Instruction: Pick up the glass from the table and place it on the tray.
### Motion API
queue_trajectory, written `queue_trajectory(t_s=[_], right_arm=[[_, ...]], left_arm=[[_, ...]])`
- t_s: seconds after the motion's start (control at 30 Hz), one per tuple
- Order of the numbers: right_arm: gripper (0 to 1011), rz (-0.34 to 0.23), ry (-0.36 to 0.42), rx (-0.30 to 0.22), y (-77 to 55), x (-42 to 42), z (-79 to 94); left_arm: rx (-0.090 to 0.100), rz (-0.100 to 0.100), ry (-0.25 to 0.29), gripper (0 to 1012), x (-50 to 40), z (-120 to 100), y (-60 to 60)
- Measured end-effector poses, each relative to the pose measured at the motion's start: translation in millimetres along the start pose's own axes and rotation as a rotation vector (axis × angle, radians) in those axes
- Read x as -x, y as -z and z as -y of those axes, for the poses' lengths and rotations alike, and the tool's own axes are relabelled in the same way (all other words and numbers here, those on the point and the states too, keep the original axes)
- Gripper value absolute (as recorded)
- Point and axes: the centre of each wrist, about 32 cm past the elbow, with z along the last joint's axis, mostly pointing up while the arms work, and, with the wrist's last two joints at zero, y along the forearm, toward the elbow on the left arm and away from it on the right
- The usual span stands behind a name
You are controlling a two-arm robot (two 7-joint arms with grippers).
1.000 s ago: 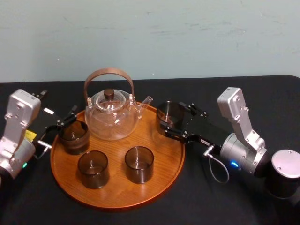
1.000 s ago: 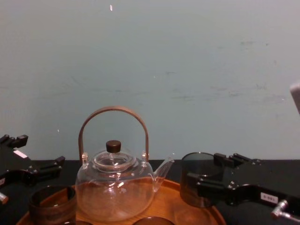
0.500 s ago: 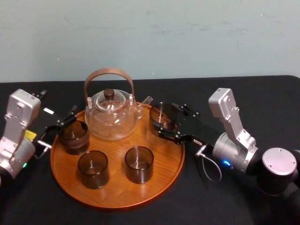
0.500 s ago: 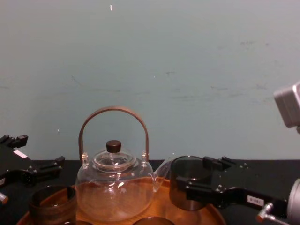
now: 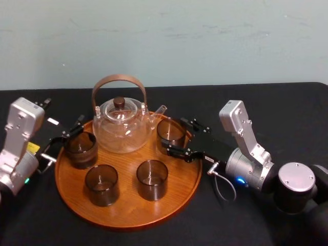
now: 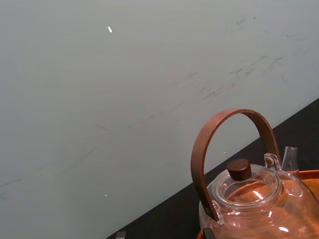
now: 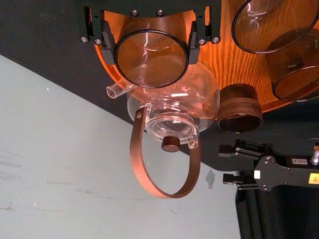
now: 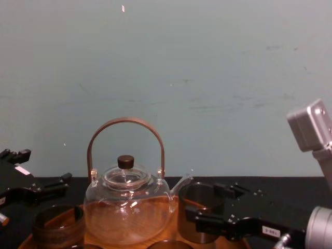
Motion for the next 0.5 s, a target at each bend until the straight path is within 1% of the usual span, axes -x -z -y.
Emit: queue_trajectory(t_s=[0.5], right_arm=[[890, -0.009, 0.002, 0.04, 8.6, 1.4, -1.0]], left_arm=[[0.0, 0.0, 0.0, 1001, 0.0, 0.0, 0.0]])
